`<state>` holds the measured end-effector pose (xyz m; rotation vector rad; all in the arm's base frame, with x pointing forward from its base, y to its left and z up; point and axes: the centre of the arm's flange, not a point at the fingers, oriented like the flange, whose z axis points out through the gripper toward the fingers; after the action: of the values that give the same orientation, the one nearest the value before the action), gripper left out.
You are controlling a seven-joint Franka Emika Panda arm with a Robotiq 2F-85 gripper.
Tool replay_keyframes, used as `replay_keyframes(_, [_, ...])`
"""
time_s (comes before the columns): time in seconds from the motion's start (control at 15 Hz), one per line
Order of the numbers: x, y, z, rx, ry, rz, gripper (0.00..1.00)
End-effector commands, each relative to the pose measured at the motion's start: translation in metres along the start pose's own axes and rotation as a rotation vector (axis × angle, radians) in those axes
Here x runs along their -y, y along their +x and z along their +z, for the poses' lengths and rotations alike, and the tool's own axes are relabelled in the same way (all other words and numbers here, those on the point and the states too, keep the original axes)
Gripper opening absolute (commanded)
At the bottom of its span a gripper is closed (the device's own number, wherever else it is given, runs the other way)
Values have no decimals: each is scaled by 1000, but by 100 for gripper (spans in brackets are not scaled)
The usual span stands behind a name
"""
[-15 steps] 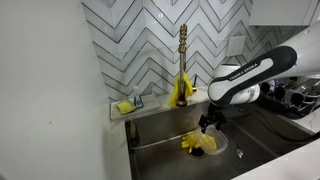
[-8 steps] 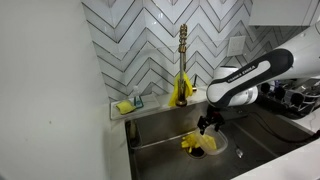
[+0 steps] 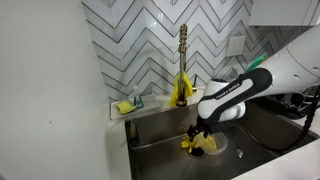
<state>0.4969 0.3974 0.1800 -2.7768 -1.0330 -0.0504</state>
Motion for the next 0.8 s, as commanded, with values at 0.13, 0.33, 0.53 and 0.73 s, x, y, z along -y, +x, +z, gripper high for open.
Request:
replay_keyframes(0.13, [-5,-5,34,-25,-72,-32,100])
replay_keyframes(0.33, [-14,-6,38,-34,-109,-32,73])
replay_keyframes(0.53, [-18,-1,33,-51,-133,-37,49])
replay_keyframes(0.73, [-18,5,26,-55,-150,-46,27])
